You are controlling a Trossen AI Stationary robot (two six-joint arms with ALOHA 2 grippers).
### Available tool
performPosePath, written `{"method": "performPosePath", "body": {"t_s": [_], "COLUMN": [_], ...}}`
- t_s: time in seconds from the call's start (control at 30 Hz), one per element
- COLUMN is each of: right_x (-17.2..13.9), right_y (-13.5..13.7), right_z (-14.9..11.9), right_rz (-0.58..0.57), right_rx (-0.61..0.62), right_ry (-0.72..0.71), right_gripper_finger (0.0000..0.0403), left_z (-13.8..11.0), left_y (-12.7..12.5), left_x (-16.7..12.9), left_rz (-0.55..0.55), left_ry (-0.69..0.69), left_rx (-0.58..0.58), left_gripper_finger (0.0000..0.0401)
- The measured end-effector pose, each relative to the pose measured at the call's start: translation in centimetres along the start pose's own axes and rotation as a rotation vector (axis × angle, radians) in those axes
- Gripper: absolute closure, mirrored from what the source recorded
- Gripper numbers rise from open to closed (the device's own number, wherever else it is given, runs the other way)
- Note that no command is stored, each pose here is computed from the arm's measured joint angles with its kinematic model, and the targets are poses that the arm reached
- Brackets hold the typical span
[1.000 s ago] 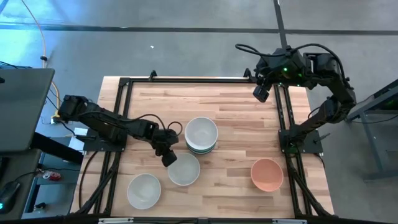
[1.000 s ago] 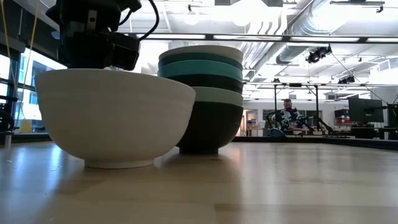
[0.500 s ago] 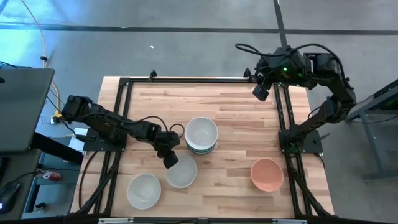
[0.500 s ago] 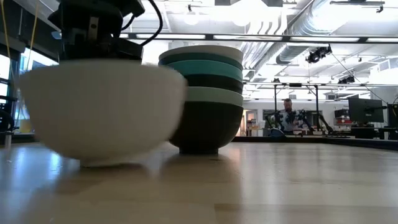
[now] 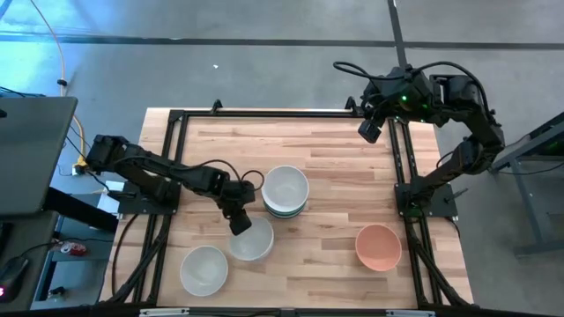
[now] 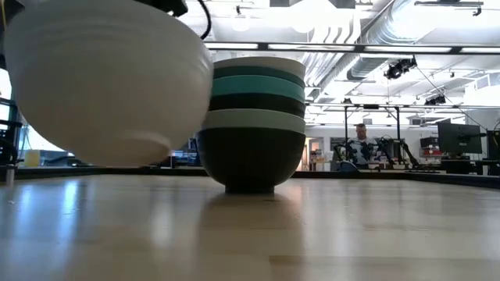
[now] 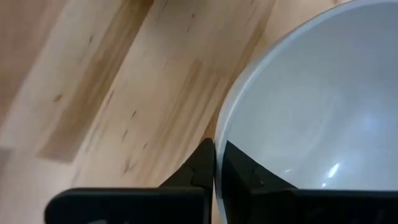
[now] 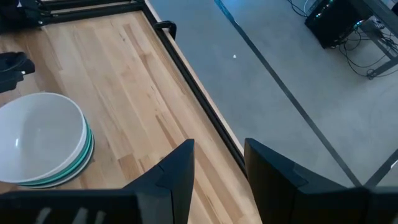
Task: Nest bowls inside each other
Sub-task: Stack the top white bowl on top of the white bowl
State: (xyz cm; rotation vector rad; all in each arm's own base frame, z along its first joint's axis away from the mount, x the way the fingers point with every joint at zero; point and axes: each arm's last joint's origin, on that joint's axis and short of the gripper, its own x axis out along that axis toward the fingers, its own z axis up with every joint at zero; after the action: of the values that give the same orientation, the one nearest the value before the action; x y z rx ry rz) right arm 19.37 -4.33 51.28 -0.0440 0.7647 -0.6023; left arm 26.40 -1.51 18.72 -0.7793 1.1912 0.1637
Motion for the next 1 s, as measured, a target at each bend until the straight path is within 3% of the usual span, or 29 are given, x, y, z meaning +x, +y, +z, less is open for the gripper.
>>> {"method": "performPosePath", "body": {"t_s": [0.3, 0.77, 1.0], "right_x": [0.0, -0.1, -0.1], "right_y": [0.0, -0.1, -0.1], "right_z": [-0.1, -0.3, -0.3], "right_rz": [0.0, -0.011, -0.014], "right_rx": [-0.002, -0.016, -0.016], "right_ry": [0.005, 0.018, 0.017], "right_gripper_finger": [0.0269, 0.0269, 0.0269], "left_z": [2.3, 5.8, 8.0], "left_y": [-1.2, -2.5, -3.0], "left_x": [-5.7, -17.3, -19.7], "left_rz": [0.11, 0.238, 0.302], "left_ry": [0.086, -0.076, -0.123], "left_rx": [0.103, 0.145, 0.144], "left_gripper_finger": [0.0399, 0.04, 0.0401]}}
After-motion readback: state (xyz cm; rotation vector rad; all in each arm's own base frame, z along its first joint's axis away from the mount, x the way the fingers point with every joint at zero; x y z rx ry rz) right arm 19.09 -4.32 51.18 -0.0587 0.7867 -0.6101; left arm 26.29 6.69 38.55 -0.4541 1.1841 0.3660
